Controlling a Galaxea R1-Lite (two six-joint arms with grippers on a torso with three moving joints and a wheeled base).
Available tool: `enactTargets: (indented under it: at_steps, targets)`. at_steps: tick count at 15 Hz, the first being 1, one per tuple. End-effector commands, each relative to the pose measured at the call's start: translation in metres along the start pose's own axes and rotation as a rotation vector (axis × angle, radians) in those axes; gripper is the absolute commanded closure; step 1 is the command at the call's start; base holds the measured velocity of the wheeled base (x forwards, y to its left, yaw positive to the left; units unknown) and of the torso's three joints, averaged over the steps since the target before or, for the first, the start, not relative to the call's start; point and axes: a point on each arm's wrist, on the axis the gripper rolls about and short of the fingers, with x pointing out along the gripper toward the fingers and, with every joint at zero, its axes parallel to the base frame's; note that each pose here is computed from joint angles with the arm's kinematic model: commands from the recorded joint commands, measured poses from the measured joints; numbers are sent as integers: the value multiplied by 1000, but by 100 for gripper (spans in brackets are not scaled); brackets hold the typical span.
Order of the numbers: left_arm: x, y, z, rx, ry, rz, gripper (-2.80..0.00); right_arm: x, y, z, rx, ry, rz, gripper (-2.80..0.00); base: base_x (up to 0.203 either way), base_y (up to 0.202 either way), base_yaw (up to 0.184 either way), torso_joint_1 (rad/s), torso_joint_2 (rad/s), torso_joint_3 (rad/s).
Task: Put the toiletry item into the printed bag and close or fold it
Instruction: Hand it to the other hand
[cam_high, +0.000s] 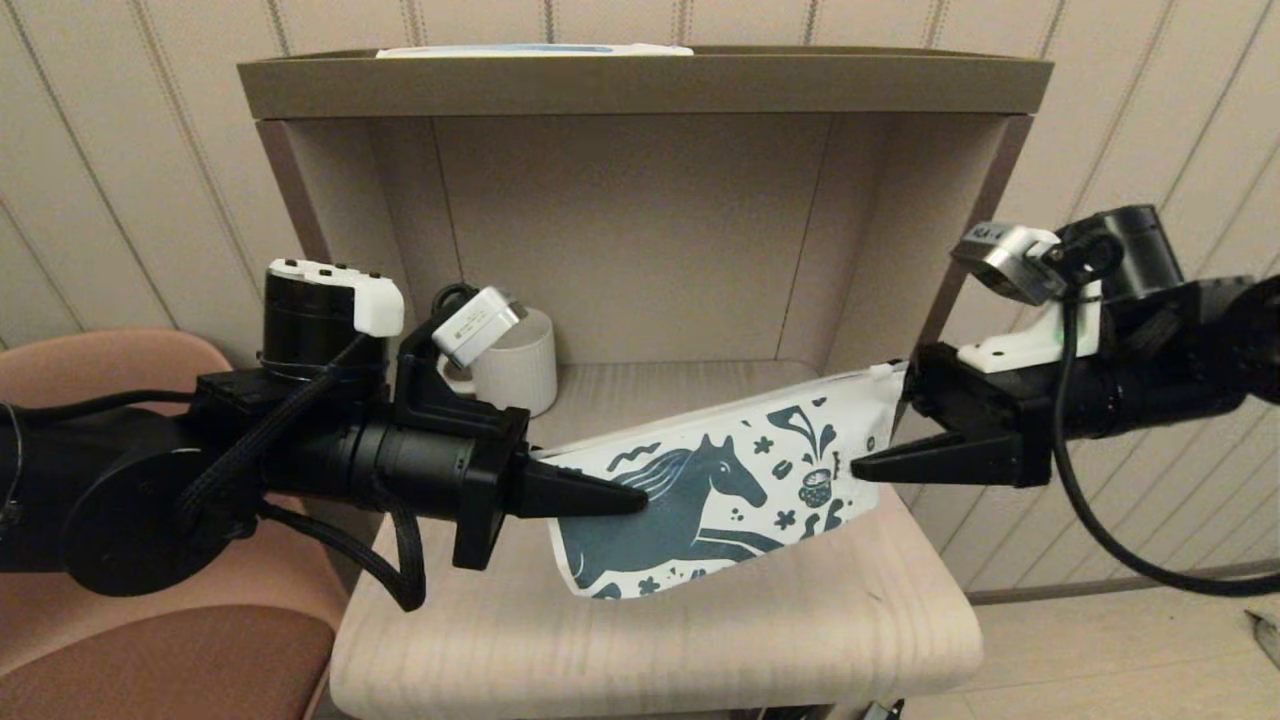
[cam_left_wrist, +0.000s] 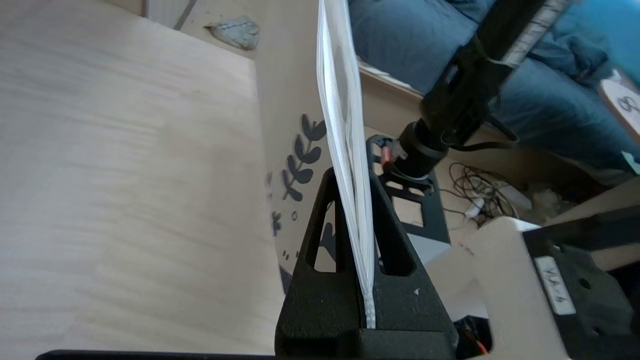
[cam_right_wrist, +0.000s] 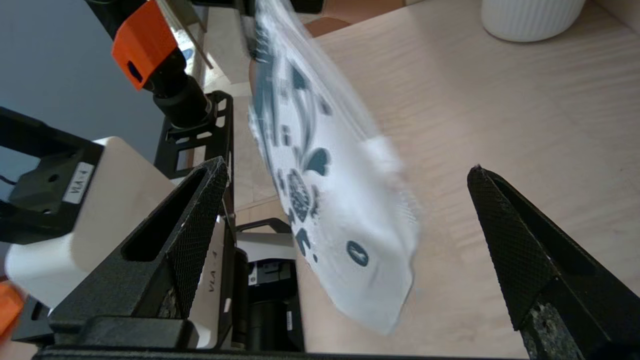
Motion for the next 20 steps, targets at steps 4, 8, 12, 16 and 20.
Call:
enactTargets:
  at_steps: [4,8,12,16,20]
  targets:
    - [-4,-8,6,24,-12,-34,0,8,-6,-5,9,6,24,-280,0,0,0,0,0,0]
    - [-3,-6,3,13,-7,-34,0,6,-6,0,-10,0,18,-280,0,0,0,0,0,0]
    - [-2,-5,2,11,-5,-33,0,7,-7,3,-19,-2,21,-280,0,0,0,0,0,0]
    - [-2,-5,2,10,-4,-33,0,7,-7,5,-27,-5,21,-280,0,0,0,0,0,0]
    - [-3,-6,2,12,-6,-33,0,8,-9,4,-20,-2,22,0,0,0,0,0,0,0]
